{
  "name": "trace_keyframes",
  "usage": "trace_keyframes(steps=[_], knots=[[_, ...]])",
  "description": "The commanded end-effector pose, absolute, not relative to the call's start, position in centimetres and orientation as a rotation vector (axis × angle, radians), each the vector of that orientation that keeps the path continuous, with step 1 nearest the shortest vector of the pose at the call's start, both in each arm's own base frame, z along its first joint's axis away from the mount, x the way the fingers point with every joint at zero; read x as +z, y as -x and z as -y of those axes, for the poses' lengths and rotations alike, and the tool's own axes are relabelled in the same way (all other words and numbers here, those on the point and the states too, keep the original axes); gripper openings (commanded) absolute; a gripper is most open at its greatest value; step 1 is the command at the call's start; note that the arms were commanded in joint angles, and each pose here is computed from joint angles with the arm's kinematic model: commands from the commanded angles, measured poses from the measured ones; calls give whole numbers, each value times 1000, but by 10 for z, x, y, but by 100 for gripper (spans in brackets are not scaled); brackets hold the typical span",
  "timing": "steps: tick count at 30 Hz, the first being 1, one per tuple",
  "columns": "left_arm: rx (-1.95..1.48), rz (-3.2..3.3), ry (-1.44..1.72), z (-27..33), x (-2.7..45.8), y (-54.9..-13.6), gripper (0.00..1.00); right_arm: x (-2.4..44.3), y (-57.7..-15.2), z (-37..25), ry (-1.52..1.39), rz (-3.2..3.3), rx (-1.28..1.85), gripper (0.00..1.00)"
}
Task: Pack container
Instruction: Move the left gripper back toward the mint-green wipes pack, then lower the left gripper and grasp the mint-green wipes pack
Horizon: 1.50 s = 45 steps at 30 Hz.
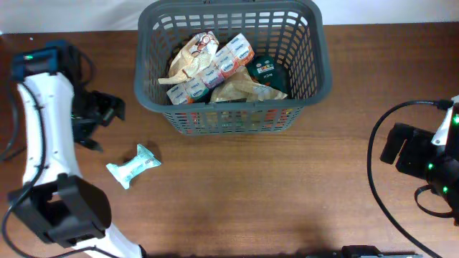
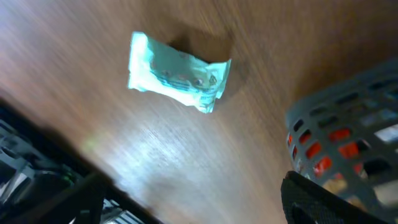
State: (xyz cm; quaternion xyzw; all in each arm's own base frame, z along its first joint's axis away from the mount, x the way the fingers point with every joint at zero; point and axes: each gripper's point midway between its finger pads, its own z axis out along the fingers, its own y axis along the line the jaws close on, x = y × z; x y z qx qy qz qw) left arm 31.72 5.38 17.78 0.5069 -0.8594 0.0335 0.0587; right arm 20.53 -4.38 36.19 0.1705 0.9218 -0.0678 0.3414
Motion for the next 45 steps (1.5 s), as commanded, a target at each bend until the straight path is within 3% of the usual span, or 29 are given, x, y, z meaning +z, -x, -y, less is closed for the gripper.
trace_keyframes(steps=[1, 10, 18, 21, 29, 45], knots=[[68, 2475, -1655, -37, 154, -316, 84, 365, -203, 40, -427, -2384, -156, 99], [56, 2319, -1863, -42, 130, -318, 84, 366, -202, 37, -410, -2383, -150, 99], [181, 2109, -2167, -43, 121, -344, 83, 368, -205, 30, -338, -2379, -174, 99], [247, 1974, -2241, -34, 107, -348, 77, 368, -205, 29, -340, -2379, -171, 99], [185, 1767, -2248, -15, 63, -316, 76, 368, -205, 29, -342, -2379, -168, 99], [-69, 1618, -2326, -24, 35, -272, 78, 367, -204, 29, -340, -2385, -167, 99]])
